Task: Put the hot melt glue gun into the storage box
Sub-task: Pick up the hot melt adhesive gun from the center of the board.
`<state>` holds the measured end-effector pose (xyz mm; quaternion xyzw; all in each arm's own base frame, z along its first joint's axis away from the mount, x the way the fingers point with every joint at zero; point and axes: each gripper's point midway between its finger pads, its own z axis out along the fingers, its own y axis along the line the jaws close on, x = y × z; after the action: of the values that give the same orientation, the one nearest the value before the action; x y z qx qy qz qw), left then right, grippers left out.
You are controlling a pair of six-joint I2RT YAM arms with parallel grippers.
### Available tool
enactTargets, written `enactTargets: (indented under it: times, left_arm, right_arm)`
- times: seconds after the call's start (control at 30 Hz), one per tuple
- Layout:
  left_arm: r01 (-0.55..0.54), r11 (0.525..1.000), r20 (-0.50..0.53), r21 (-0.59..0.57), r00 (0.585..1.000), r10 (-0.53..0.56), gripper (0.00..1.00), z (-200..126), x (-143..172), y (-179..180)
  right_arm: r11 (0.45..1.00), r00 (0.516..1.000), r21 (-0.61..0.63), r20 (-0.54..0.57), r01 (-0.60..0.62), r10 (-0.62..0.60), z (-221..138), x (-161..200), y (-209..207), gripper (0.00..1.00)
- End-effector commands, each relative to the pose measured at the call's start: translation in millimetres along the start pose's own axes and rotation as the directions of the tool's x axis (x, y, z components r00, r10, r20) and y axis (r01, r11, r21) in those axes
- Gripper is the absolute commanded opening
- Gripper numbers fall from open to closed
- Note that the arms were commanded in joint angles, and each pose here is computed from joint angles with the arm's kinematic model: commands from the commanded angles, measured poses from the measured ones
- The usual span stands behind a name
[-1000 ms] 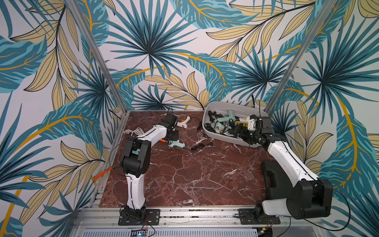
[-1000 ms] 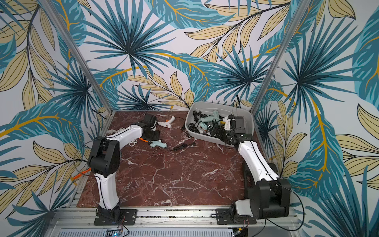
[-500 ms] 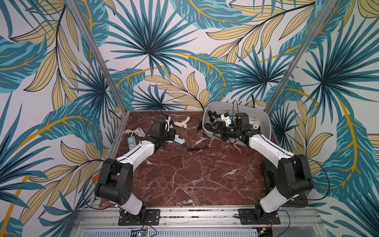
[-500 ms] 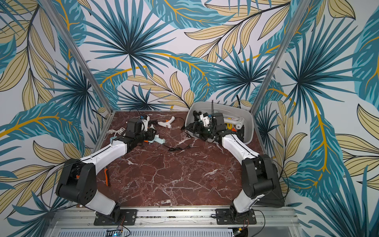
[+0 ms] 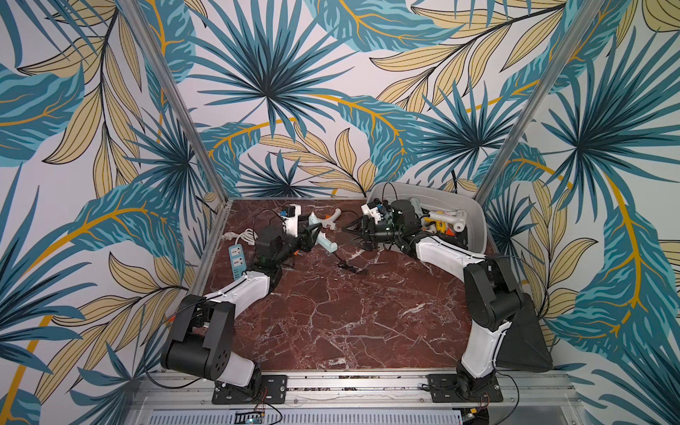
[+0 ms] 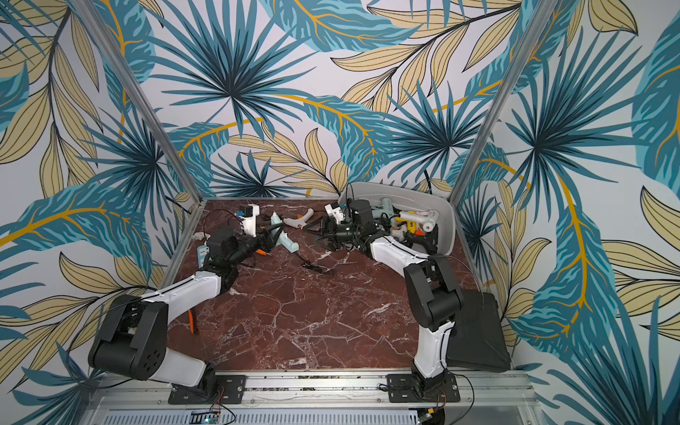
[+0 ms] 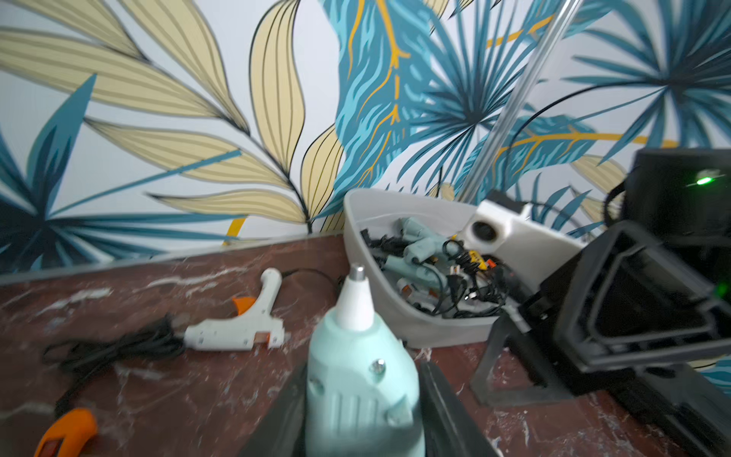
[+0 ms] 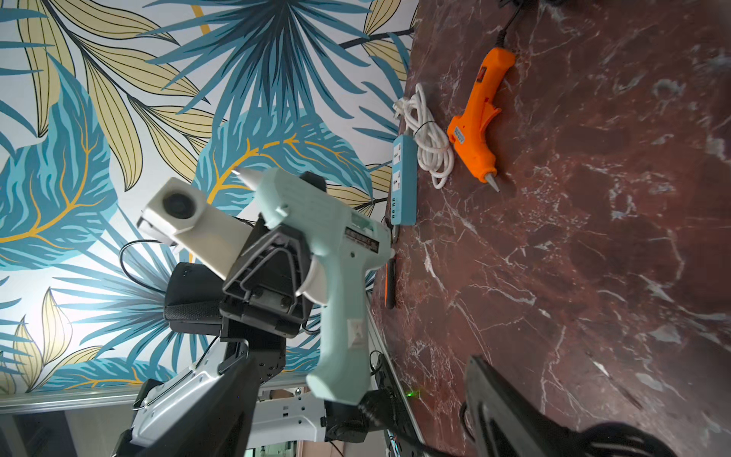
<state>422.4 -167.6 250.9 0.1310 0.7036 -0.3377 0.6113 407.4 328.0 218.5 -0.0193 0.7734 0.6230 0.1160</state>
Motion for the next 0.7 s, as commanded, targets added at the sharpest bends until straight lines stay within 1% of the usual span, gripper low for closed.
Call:
enactTargets:
  times: [0.0,0.2,0.27,0.47,0.67]
  left_arm:
    - [-0.077,0.982,0.131,0.17,0.99,0.055,0.0,-3.9,-34.1,-30.0]
    - [-0.112,0.965,0.142,0.237,0.987,0.079,0.0,-1.5,-33.0,-38.1]
    - [-0.129,0.959,0.151,0.254,0.984,0.092,0.0,-1.5,-33.1,-40.8]
    - [-0.159,0.951,0.185,0.265,0.976,0.111,0.0,-1.6,-37.7,-40.0]
    - [-0.156,0.956,0.194,0.25,0.975,0.109,0.0,1.1,-40.0,-31.4]
  right_arm:
    - [0.996,0.998,-0.083,-0.064,0.016,-0.021,9.8,6.2,21.6,0.83]
    - [0.992,0.991,-0.128,-0.131,-0.005,-0.012,23.2,20.0,30.8,0.77]
    - [0.99,0.989,-0.142,-0.144,-0.01,-0.01,26.4,23.5,34.2,0.73]
    - [0.989,0.985,-0.15,-0.171,-0.019,-0.007,31.4,32.7,38.4,0.66]
    - [0.988,0.983,-0.15,-0.184,-0.023,-0.005,32.4,40.4,39.0,0.65]
